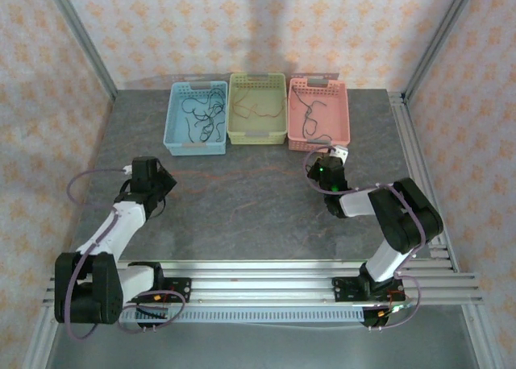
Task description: Untangle the cables
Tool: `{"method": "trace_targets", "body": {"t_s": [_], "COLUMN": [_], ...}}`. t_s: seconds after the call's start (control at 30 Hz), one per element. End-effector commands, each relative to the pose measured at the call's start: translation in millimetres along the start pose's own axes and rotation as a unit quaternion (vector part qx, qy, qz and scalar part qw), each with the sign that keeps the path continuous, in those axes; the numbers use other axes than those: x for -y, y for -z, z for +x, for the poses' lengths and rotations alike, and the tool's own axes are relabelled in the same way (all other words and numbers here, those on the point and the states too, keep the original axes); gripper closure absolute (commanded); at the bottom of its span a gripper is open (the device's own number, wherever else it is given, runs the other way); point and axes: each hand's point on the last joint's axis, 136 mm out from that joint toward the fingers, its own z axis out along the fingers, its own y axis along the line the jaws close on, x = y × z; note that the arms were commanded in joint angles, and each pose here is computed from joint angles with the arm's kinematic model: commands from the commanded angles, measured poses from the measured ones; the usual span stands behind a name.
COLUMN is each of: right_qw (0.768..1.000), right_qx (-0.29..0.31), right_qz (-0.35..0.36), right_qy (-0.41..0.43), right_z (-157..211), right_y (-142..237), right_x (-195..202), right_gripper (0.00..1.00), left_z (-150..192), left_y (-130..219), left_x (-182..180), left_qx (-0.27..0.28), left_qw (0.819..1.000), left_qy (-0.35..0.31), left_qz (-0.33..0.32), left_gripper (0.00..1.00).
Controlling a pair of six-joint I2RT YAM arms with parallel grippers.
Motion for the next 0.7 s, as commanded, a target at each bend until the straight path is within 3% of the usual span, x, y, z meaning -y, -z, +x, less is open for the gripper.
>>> {"method": "trace_targets", "body": {"t_s": [0.0,0.37,0.6,0.67], "right_qw": [1.000,1.000,1.000,1.000], "right_qx": [0.024,0.026,0.027,0.026], "right_qz": [0.007,0.003,0.002,0.000], "right_qy": [-0.012,-0.013,-0.014,-0.014], "right_z": [-10,-9,-9,-9], "right_y": [4,5,5,4], "right_x": [2,1,1,0], "right_gripper": [1.00,1.00,1.00,1.00], "left_z": [-2,2,14,21], "left_y": [-2,-29,-55,-63], "left_x": [4,0,-14,-18], "left_qx": [-0.017,-0.064,-0.156,-0.187], "left_qw": [1.000,0.996,0.981,0.975], "left_qy": [-0.007,-0.026,-0.034,-0.023], "left_qz": [-0.006,-0.054,-0.112,-0.117], "left_gripper": [1.00,1.00,0.90,0.83]}}
